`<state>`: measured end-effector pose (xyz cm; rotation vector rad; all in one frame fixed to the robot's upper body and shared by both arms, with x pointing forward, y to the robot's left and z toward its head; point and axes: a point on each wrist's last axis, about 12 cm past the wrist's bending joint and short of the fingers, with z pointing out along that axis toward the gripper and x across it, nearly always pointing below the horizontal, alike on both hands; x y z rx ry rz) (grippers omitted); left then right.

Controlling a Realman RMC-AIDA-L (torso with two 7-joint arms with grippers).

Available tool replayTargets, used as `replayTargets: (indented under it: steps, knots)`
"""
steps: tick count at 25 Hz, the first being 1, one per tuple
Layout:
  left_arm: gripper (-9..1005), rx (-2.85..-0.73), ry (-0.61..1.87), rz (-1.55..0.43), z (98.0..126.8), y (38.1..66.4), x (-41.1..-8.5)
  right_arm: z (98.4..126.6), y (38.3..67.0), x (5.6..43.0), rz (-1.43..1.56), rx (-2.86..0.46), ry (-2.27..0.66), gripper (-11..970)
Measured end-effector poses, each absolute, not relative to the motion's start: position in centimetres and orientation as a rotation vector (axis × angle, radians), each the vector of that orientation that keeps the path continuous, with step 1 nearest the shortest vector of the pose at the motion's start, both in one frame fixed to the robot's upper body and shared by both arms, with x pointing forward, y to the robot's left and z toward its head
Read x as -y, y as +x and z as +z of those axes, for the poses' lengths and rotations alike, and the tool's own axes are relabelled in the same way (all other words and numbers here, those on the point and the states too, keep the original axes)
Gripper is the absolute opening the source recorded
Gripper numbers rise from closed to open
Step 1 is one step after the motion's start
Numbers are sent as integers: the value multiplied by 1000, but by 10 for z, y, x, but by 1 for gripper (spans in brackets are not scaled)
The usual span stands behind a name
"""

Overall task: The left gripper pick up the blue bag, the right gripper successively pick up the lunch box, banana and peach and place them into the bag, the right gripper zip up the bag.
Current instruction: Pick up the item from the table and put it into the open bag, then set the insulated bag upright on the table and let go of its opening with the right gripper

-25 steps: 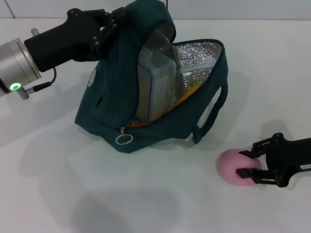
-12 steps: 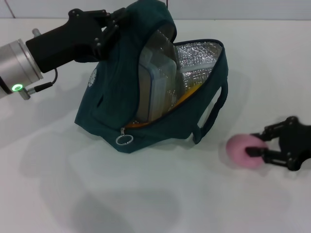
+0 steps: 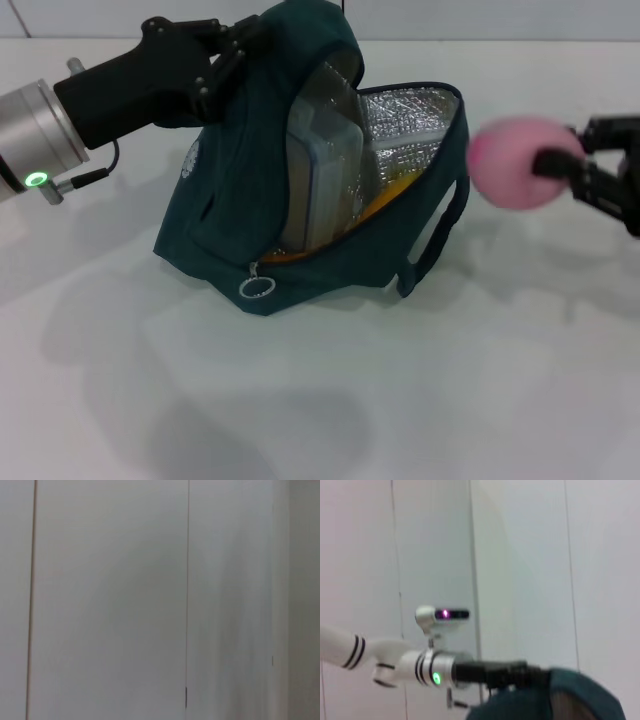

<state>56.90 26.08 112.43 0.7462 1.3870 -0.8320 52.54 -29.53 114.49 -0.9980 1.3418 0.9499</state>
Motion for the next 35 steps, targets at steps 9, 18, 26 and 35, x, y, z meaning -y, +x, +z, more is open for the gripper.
replayTargets:
  steps: [9, 18, 26, 35]
  knots:
    - [39, -1382, 754, -836, 1125, 570, -258, 1175, 589, 223, 951, -1377, -1119, 159]
    - [40, -1381, 758, -841, 1125, 570, -256, 1186, 607, 166, 966, -1422, -1321, 521]
    - [40, -1387, 749, -838, 1124, 569, -258, 1175, 587, 199, 964, -1439, -1249, 582]
    - [39, -1393, 746, -838, 1121, 567, -259, 1138, 526, 262, 1044, -1528, -1165, 584]
